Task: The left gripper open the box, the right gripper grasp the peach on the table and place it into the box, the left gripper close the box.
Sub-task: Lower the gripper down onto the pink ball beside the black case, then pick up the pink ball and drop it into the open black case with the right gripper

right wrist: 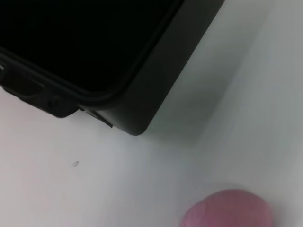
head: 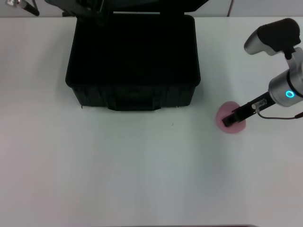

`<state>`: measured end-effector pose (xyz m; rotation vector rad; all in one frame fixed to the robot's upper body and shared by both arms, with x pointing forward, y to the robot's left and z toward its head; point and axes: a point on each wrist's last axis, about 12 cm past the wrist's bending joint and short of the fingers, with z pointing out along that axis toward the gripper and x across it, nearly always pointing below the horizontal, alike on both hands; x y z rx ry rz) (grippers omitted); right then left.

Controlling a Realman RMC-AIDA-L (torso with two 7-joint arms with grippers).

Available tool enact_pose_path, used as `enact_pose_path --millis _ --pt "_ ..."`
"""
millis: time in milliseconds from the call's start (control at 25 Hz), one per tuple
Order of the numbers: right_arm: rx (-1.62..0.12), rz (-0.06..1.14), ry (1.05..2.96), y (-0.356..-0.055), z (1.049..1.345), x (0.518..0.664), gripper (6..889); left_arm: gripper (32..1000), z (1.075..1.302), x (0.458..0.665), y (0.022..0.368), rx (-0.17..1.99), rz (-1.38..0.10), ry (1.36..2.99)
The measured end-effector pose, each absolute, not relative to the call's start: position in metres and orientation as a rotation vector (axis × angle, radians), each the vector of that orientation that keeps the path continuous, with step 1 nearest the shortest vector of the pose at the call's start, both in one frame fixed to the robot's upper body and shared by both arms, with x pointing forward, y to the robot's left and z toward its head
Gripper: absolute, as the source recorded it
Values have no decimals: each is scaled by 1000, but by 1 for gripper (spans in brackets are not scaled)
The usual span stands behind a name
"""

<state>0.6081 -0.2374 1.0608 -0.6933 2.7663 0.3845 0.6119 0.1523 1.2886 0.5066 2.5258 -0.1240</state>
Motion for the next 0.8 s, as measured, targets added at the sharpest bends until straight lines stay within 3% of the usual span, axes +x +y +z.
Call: enact_pose_path --millis 440,800 --pt "-694 383 2762 -237 1062 609 261 383 1288 612 153 506 -124 2527" --pt "-722 390 2749 -236 1070 611 168 383 1287 612 155 504 -122 2529"
